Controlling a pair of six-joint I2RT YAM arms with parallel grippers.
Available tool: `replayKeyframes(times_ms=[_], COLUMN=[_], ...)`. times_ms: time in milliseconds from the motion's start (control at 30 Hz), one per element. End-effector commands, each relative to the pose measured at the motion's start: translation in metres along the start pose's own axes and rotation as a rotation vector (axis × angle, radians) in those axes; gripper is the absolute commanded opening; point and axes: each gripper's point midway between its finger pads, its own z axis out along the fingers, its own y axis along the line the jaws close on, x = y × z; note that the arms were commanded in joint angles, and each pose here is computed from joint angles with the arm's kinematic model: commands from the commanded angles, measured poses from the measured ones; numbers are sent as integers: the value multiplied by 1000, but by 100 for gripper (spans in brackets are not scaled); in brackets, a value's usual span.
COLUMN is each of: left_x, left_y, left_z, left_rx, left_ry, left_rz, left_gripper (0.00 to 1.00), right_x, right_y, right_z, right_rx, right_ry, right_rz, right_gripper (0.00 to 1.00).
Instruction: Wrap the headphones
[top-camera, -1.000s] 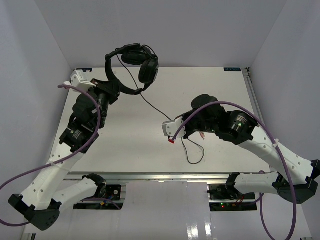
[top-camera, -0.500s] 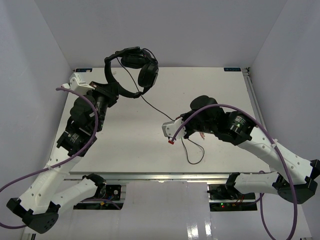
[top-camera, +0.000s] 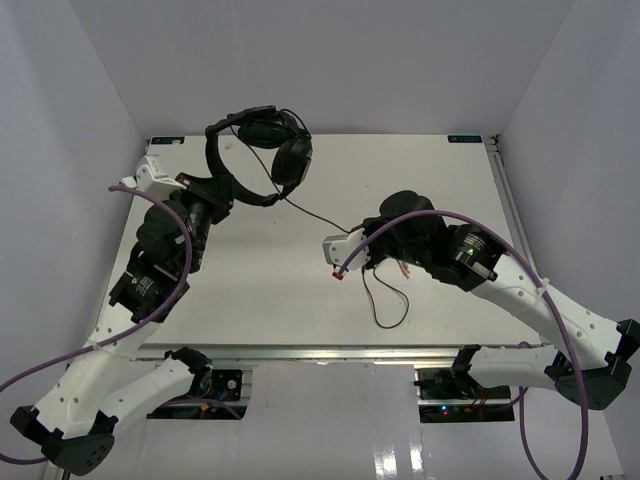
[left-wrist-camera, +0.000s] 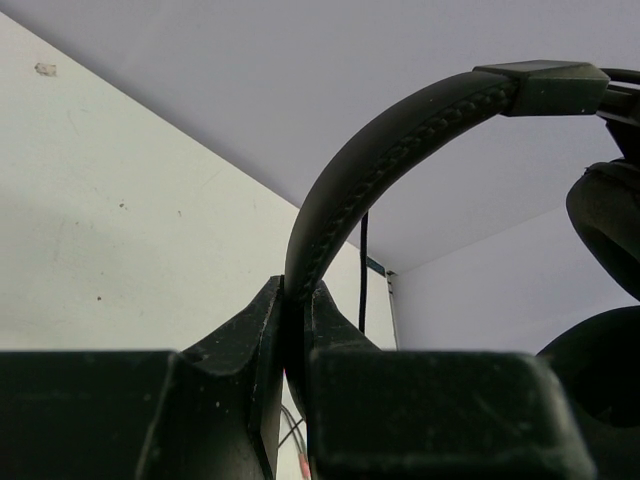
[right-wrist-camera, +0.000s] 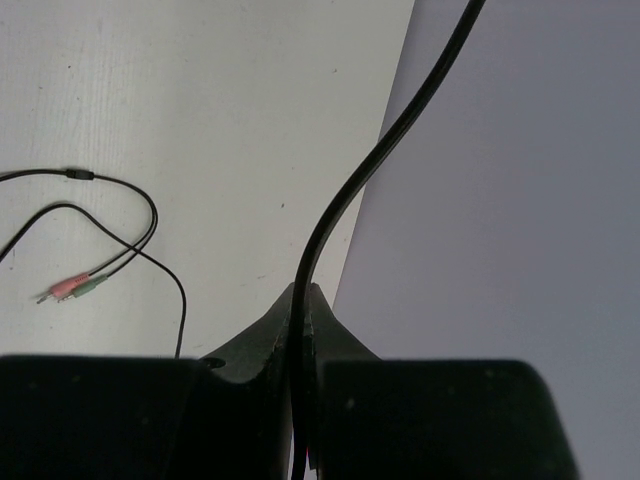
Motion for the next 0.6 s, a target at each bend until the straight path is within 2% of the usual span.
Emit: replayKeyframes(times_ms=[0,100,333,567], left_x=[-6,-3,7,22], left_y=[-3,0,7,17], left_z=[-2,0,16,35], left_rx=[7,-2,-45,-92], left_ry=[-22,-23,-15,2], left_rz=[-24,-12,39,91], left_gripper=[0,0,0,0], right_x=[-4,1,-8,-19], right_y=[-17,-17,-11,-20], right_z=[-9,-10,-21,-33], right_rx=[70,82,61,110], right_ry=[-24,-5,-63,-80], right_rz=[29,23,20,-62], right_gripper=[8,8,8,8])
